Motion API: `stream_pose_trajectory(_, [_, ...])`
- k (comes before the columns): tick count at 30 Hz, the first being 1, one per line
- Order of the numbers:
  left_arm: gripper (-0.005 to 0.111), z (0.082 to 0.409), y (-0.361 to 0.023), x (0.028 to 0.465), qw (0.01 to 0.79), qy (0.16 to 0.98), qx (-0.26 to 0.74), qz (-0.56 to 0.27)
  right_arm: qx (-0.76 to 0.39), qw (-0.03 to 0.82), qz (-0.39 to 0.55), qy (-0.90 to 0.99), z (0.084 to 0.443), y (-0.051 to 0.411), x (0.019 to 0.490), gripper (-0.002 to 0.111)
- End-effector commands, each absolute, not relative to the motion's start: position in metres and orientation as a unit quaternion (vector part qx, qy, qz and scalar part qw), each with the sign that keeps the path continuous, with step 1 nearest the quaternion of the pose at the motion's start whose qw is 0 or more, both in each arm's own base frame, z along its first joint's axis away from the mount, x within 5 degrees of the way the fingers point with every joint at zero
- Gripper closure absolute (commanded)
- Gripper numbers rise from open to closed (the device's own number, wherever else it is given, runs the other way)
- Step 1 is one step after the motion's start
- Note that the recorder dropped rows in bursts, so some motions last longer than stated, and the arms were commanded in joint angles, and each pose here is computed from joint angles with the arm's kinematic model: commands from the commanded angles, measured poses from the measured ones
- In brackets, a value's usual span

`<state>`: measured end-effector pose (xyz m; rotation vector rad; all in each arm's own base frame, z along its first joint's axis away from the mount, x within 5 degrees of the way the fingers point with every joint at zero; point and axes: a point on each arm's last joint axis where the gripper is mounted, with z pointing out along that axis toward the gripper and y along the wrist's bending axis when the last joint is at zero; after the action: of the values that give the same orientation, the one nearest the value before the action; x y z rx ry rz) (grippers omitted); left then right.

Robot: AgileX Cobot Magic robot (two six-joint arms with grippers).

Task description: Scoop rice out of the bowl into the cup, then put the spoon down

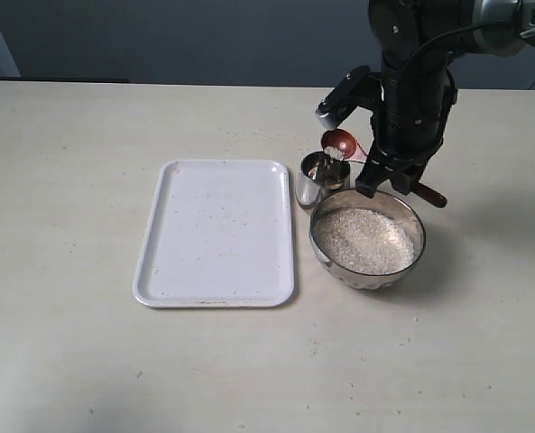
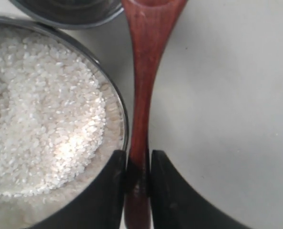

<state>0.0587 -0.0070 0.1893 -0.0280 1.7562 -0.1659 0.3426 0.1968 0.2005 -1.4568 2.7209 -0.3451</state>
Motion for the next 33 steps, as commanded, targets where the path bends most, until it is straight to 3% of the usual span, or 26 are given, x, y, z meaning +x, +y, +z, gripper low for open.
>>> stream_pose_trajectory(1, [0.106, 0.192, -0.007, 0.059, 0.642, 0.763, -0.012, -0.075, -0.478, 0.023, -0.117, 0.870, 0.200, 0.202, 0.340, 0.109])
stream_pose_trajectory(33, [0.106, 0.192, -0.007, 0.059, 0.642, 0.763, -0.012, -0.075, -0.486, 0.029, -0.188, 0.853, 0.203, 0.217, 0.329, 0.109])
